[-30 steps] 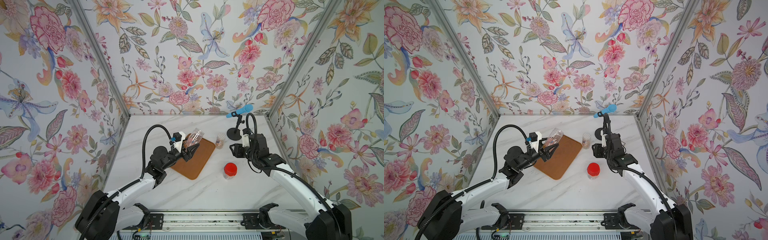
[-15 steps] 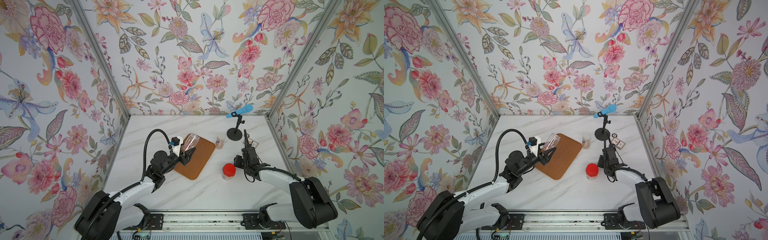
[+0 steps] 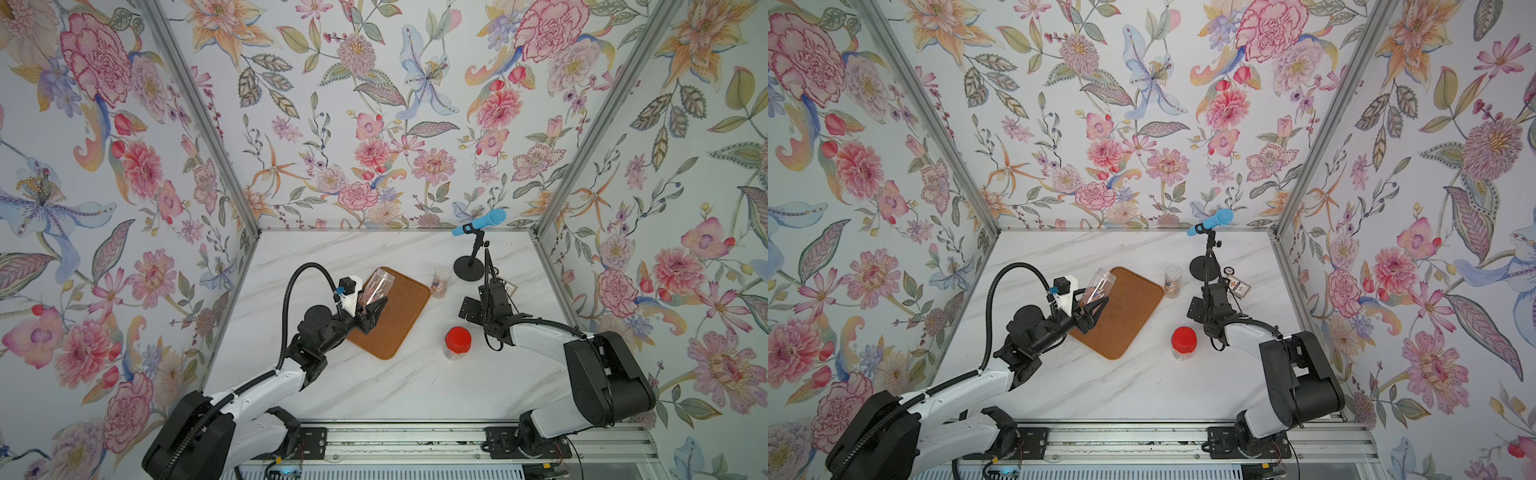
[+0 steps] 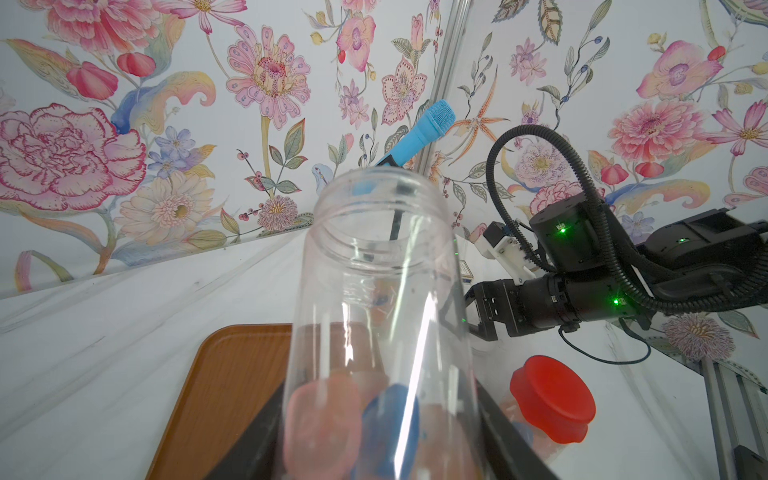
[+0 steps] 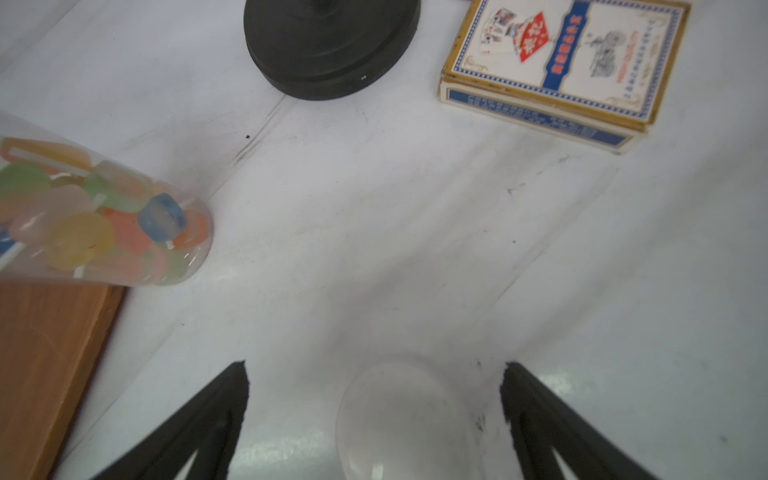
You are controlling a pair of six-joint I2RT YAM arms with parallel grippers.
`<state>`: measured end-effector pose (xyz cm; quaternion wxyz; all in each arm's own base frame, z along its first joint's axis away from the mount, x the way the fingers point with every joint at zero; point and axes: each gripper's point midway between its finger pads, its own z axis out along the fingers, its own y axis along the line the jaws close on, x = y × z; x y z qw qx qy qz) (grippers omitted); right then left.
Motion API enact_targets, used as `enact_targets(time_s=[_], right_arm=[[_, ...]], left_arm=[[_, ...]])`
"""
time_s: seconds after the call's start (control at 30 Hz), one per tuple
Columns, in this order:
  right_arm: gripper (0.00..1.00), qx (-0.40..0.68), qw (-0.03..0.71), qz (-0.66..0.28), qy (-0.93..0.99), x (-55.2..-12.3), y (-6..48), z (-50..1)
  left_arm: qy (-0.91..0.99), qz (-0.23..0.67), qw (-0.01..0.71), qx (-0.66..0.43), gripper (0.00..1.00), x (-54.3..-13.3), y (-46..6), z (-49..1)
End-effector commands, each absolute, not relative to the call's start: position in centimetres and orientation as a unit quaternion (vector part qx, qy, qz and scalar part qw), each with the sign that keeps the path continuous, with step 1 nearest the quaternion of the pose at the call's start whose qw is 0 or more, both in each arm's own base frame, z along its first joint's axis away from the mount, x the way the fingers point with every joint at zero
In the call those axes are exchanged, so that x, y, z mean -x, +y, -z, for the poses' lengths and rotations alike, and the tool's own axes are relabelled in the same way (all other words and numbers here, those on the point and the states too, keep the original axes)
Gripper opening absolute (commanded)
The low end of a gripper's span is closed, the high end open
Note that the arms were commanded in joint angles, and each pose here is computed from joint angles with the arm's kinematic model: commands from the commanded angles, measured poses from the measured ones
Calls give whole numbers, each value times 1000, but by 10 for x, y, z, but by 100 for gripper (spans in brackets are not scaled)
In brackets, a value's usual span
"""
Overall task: Pour the candies out of the jar
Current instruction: 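Place the lid at the center of the board, then pour the candies out of the jar onto the tray.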
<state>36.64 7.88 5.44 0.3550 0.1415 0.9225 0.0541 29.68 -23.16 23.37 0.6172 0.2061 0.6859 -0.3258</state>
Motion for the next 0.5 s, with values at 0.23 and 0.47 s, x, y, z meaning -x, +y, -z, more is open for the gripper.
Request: enact_targets(time_s=[0.23, 0.47], right_arm=[[100, -224, 395, -58, 889, -363, 40, -128], [100, -182, 425, -128, 877, -366, 43, -165]], left_arm=[[750, 302, 537, -241, 0, -296, -230, -197], [803, 283, 452, -266, 0, -296, -225, -154]])
